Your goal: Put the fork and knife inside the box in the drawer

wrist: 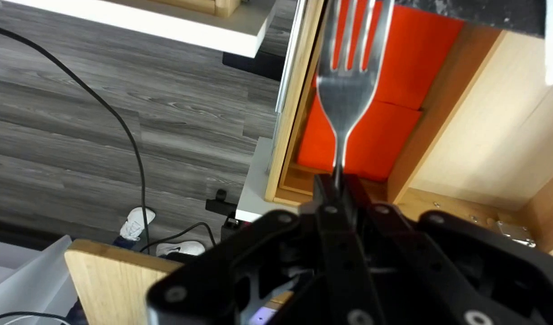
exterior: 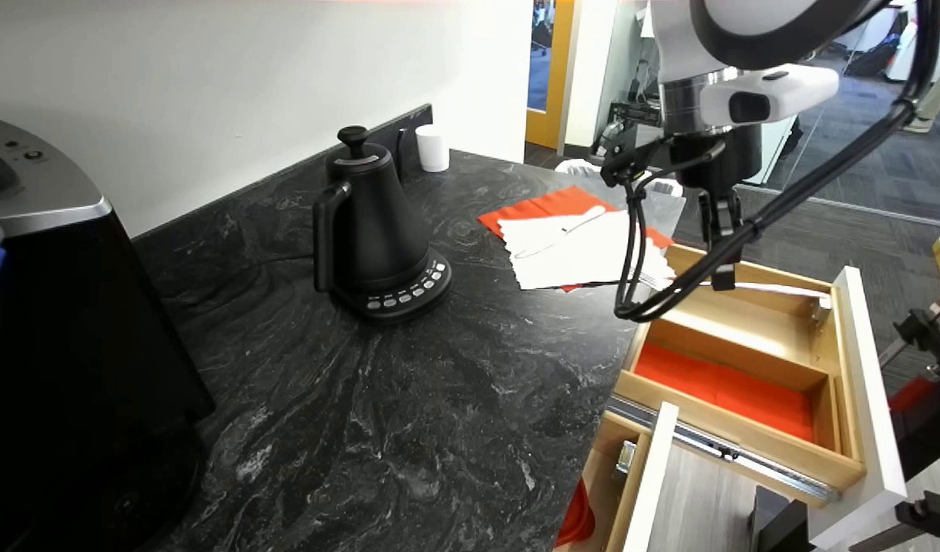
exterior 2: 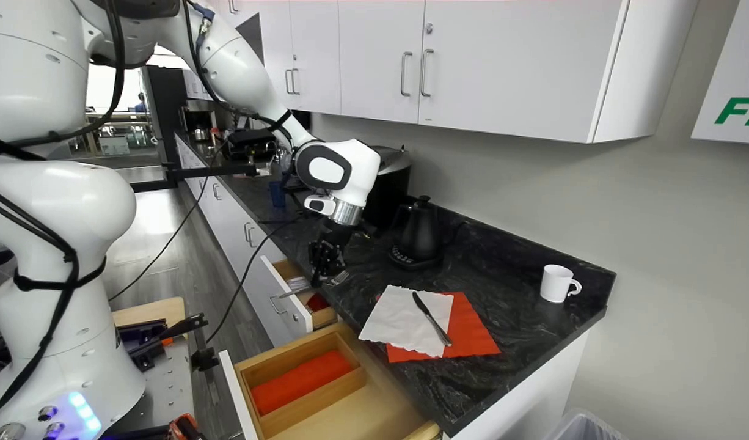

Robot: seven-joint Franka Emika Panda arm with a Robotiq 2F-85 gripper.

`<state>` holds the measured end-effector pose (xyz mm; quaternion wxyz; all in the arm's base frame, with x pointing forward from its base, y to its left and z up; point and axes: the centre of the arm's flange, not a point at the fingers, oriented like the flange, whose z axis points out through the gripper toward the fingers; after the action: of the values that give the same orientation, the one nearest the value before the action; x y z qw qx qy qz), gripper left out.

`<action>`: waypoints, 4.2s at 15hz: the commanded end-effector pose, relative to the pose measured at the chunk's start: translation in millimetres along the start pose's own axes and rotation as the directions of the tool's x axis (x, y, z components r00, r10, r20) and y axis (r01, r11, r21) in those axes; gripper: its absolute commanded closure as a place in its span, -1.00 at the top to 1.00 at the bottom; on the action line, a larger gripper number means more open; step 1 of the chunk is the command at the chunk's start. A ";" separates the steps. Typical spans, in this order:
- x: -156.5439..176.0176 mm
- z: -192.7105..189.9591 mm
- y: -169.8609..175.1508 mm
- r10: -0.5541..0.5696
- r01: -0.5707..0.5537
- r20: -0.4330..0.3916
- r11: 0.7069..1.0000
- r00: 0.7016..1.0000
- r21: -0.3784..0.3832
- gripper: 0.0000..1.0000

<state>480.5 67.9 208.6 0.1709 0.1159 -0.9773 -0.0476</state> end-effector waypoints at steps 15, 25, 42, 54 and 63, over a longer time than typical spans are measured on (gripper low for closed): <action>62.7 62.4 -37.9 0.070 -0.084 0.099 0.986 0.993 0.143 -0.92; 20.2 113.8 -54.2 0.030 -0.047 0.126 0.989 0.992 0.139 -0.92; 16.0 132.3 -68.5 0.105 -0.113 0.086 0.989 0.991 0.095 -0.10; 34.4 21.0 -46.8 0.156 -0.174 0.126 0.975 0.980 0.140 1.00; 36.6 -4.8 -43.4 -0.094 0.030 0.163 0.932 0.982 0.361 1.00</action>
<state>467.8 19.9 210.5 0.0788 0.1311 -0.9837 0.0946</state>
